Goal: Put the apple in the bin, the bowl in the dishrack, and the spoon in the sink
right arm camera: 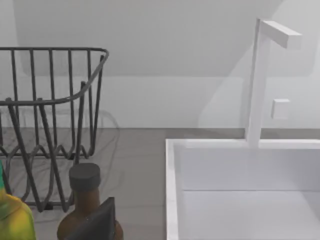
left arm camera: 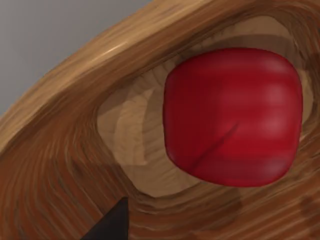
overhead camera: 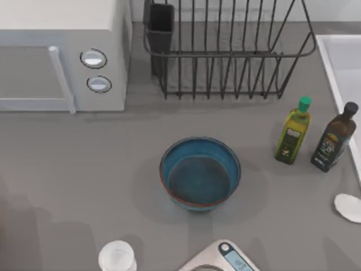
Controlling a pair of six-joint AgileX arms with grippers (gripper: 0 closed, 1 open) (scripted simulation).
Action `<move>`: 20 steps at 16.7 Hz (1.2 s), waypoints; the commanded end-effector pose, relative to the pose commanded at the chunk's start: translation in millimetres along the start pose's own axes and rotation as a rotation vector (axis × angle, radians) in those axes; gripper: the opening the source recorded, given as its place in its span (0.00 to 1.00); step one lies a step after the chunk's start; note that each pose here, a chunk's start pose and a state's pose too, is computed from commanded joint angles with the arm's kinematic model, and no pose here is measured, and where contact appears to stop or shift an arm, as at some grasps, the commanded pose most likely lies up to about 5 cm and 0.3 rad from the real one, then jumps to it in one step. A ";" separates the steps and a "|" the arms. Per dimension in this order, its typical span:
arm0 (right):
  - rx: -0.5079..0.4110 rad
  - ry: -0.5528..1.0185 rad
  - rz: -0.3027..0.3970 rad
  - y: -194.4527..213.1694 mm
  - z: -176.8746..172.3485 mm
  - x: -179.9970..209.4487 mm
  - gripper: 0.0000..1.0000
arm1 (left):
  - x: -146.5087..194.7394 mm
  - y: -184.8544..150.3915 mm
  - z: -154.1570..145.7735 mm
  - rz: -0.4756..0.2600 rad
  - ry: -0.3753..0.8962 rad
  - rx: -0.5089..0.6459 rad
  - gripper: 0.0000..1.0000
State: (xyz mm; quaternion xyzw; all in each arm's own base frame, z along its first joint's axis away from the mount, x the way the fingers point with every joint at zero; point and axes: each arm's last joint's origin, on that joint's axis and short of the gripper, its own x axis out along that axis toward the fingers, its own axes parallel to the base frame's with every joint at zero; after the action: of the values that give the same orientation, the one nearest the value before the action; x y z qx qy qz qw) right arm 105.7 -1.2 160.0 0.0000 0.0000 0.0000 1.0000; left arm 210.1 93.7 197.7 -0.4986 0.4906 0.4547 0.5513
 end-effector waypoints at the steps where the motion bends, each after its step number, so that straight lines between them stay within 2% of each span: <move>1: 0.000 0.000 0.000 0.0 0.0 0.0 1.00 | 0.0 0.0 0.0 0.000 0.000 0.000 1.00; 7: 0.000 0.000 0.000 0.0 0.0 0.0 1.00 | -0.4 0.7 -2.0 -0.013 -0.006 0.018 1.00; 10: 0.000 0.000 0.000 0.0 0.0 0.0 1.00 | -4.0 6.1 -14.1 -0.103 -0.053 0.130 1.00; 12: 0.000 0.000 0.000 0.0 0.0 0.0 1.00 | -8.4 15.0 -27.1 -0.198 -0.112 0.246 1.00; 15: 0.000 0.000 0.000 0.0 0.0 0.0 1.00 | -14.9 36.0 -49.4 -0.392 -0.263 0.480 1.00; 20: 0.000 0.000 0.000 0.0 0.0 0.0 1.00 | -8.8 80.4 -83.1 -0.771 -0.675 0.889 1.00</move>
State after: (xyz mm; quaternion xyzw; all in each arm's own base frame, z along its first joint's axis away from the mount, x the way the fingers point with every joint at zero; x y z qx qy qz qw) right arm 105.7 -1.2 160.0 0.0000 0.0000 0.0000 1.0000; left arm 122.2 18.1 196.3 -0.1943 0.2190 0.1115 0.9497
